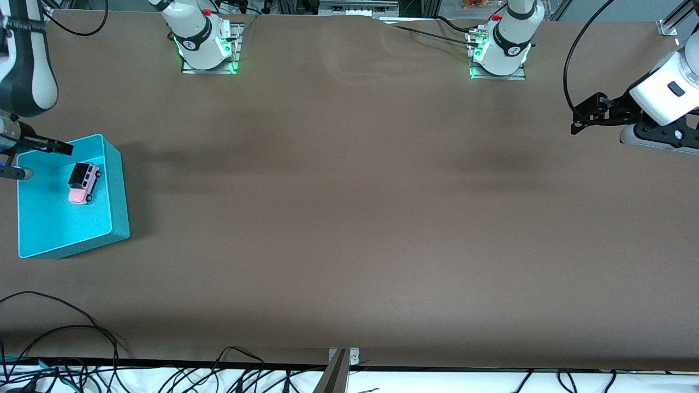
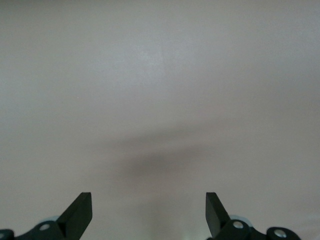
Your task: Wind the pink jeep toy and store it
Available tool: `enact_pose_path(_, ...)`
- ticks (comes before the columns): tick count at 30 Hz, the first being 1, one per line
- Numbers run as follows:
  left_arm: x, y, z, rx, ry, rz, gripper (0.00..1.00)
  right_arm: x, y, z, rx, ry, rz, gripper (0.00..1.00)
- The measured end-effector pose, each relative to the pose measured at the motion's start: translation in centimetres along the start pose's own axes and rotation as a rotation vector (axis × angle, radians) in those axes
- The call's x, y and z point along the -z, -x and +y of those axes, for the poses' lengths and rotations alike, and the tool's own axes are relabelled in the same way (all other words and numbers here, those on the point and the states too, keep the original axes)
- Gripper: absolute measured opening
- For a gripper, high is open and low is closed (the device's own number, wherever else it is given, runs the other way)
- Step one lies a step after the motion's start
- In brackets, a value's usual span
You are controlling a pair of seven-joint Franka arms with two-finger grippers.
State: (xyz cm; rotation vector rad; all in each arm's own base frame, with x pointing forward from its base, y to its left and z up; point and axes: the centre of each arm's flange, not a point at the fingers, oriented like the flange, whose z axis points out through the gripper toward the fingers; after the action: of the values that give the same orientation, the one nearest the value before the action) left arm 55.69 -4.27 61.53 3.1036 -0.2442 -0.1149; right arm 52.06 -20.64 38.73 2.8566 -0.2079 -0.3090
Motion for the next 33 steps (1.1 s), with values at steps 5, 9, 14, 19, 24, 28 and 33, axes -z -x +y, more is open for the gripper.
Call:
enact_pose_path(5, 0.0, 0.0, 0.0, 0.000, 0.000, 0.000, 1.00, 3.5, 1.6, 0.4, -0.009, 0.000, 0.032, 1.00)
enact_pose_path(9, 0.0, 0.0, 0.0, 0.000, 0.000, 0.000, 1.00, 6.0, 2.3, -0.9, -0.015, 0.003, 0.067, 1.00)
enact_pose_path(14, 0.0, 0.0, 0.0, 0.000, 0.000, 0.000, 1.00, 8.7, 2.5, -4.5, -0.059, 0.005, 0.114, 1.00)
enact_pose_path(19, 0.0, 0.0, 0.0, 0.000, 0.000, 0.000, 1.00, 11.6, 2.8, -8.2, -0.121, -0.101, 0.158, 1.00)
enact_pose_path(24, 0.0, 0.0, 0.0, 0.000, 0.000, 0.000, 1.00, 15.1, 4.2, -8.6, -0.163, -0.221, 0.194, 1.00)
enact_pose_path(28, 0.0, 0.0, 0.0, 0.000, 0.000, 0.000, 1.00, 17.0, 5.8, -8.5, -0.169, -0.262, 0.176, 1.00)
enact_pose_path(33, 0.0, 0.0, 0.0, 0.000, 0.000, 0.000, 1.00, 19.2, 6.5, -10.2, -0.165, -0.347, 0.177, 1.00)
